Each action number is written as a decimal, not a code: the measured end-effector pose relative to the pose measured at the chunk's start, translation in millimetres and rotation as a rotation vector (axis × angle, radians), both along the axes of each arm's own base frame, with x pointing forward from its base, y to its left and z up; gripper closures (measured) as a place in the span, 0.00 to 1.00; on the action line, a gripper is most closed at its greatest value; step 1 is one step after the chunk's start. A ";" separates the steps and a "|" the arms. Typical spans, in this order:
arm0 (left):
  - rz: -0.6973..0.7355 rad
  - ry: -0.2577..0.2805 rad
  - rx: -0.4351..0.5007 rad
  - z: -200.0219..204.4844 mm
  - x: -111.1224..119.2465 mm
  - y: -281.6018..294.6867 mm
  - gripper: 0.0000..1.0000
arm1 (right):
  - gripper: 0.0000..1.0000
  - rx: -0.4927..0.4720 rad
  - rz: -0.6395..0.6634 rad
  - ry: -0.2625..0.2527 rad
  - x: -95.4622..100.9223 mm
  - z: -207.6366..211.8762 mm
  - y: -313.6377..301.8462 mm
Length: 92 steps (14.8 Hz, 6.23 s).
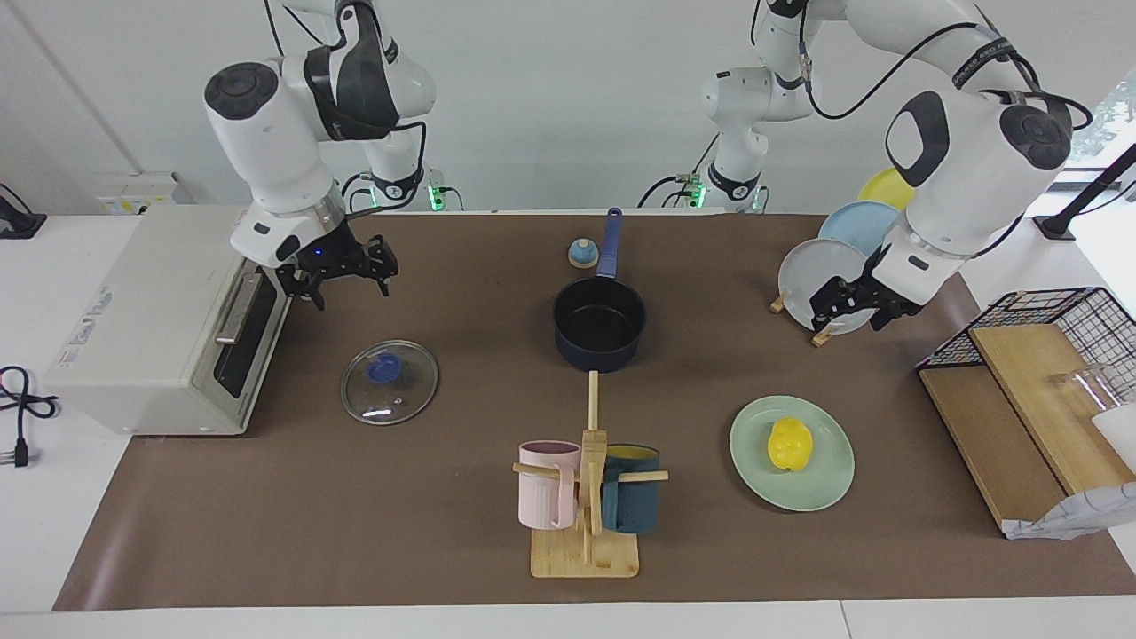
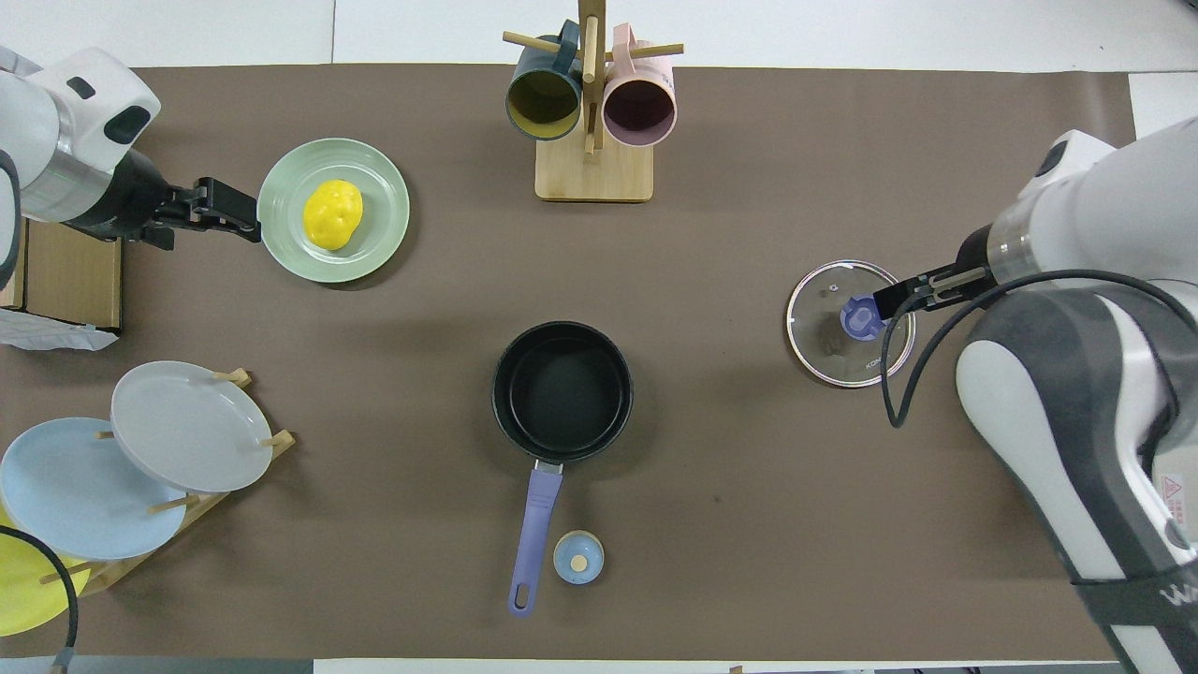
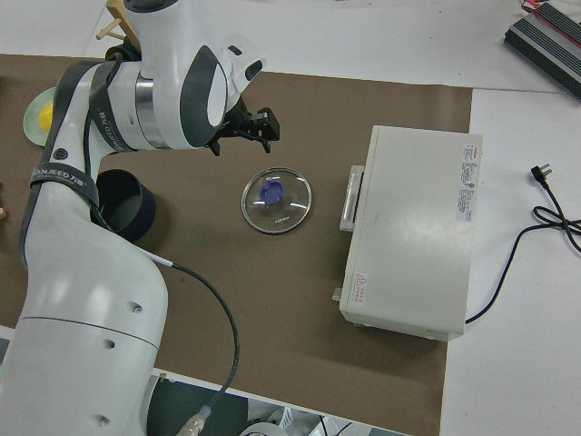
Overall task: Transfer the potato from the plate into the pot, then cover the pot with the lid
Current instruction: 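Reach the left gripper to the yellow potato while the right gripper reaches the lid, then close the left gripper on the potato while the right gripper grasps the lid knob, then carry the potato with the left gripper over the black saucepan, then lower the potato into the saucepan and open the left gripper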
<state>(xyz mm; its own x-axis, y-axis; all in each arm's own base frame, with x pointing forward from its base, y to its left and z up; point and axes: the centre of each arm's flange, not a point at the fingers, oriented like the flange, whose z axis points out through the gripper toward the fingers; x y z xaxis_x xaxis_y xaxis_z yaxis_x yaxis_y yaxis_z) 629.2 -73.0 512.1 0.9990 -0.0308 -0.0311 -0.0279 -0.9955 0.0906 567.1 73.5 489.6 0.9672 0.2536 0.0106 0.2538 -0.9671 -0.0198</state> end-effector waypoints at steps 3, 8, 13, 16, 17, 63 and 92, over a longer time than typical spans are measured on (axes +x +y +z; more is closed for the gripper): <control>-0.010 -0.006 -0.005 -33.3 18.1 -4.9 0.00 | 0.00 0.004 0.040 -0.018 2.8 -54.6 10.7; -0.076 -0.003 -0.011 -74.7 34.1 -6.8 0.00 | 0.00 0.006 0.057 -0.055 -11.4 -115.3 5.5; -0.132 -0.009 0.010 -121.0 48.2 -16.2 0.00 | 0.00 0.004 0.038 -0.041 -10.9 -136.9 -5.5; -0.150 -0.009 0.010 -141.1 51.8 -30.1 0.00 | 0.00 0.004 0.034 -0.024 -9.5 -150.5 -7.6; -0.156 -0.005 0.012 -145.6 52.2 -31.2 0.00 | 0.00 0.004 0.033 -0.019 -9.4 -154.0 -8.0; -0.094 0.023 0.013 -2.7 0.3 -87.3 0.33 | 0.34 0.001 0.052 0.063 13.5 -132.1 3.8; 0.162 -0.113 -0.029 -138.7 -199.8 -301.3 0.33 | 0.34 -0.031 0.048 0.130 14.0 68.5 16.6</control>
<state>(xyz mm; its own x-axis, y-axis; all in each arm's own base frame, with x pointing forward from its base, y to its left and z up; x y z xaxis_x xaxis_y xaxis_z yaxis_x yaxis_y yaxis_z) 429.5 -374.3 373.4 0.9882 0.1312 0.0796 0.1207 -0.9848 0.1247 581.2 90.1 558.1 0.9468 0.2977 -0.1224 0.2969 -0.9546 -0.0253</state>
